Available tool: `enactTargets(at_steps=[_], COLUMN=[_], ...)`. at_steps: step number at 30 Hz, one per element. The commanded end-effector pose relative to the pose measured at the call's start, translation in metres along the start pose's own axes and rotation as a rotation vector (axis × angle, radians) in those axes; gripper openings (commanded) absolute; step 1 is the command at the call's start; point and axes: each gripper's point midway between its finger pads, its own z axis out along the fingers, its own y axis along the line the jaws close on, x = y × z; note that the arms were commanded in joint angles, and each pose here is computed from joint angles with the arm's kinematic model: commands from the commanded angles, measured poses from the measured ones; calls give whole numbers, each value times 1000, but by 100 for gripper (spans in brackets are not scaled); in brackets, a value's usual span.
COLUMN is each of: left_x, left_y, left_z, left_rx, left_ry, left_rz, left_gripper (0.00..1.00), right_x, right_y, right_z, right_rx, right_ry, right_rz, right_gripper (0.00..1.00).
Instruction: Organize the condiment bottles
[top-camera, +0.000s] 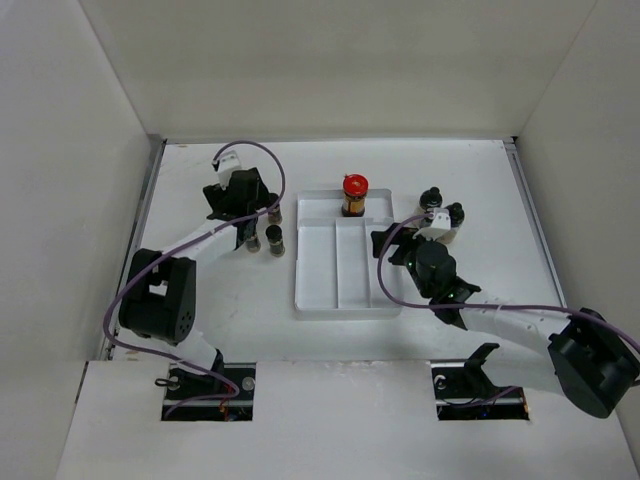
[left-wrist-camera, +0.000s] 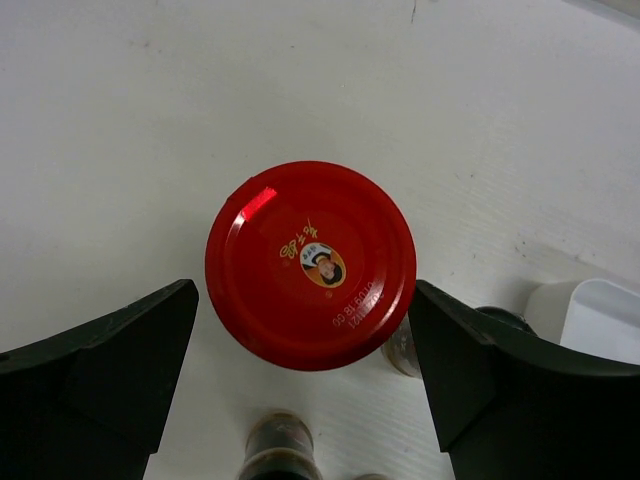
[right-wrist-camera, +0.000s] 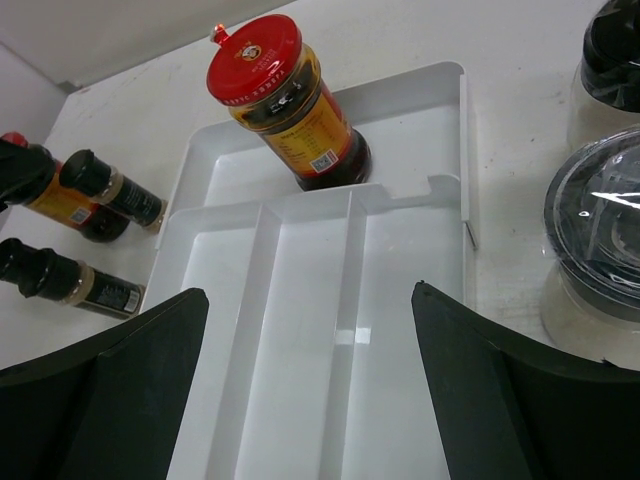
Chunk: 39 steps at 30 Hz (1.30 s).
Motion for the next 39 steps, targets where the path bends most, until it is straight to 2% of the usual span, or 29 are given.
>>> enactTargets(at_steps=[1, 5, 8, 15, 17, 20, 32, 39], left_x=[-32, -31, -31, -30, -38, -55, -163, -200], left_y=[-14, -12, -12, -11, -10, -11, -21, -71], left_z=[6, 17, 22, 25, 21, 10, -44, -89], left_rx=[34, 15, 7, 1, 0, 1, 61, 201], left_ry=[-62, -55, -61, -67, -92, -140, -363, -433], left_rz=[-62, -58, -60, -55, -68, -84, -171, -157], left_gripper=[86, 85, 79, 56, 49, 43, 40, 40], right_x=[-22, -22, -21, -22, -22, -22, -20, -22], right_y=[18, 20, 19, 19, 19, 19, 21, 21], right_z=[6, 6, 6, 5, 5, 6, 6, 4], right_rx=[-49, -54, -52, -54, -54, -53, -57, -60], right_ry=[-57, -56, -54, -58, -58, -55, -51, -56], right_rz=[33, 33, 32, 32, 32, 31, 25, 32], right_gripper=[90, 90, 90, 90, 90, 90, 90, 90])
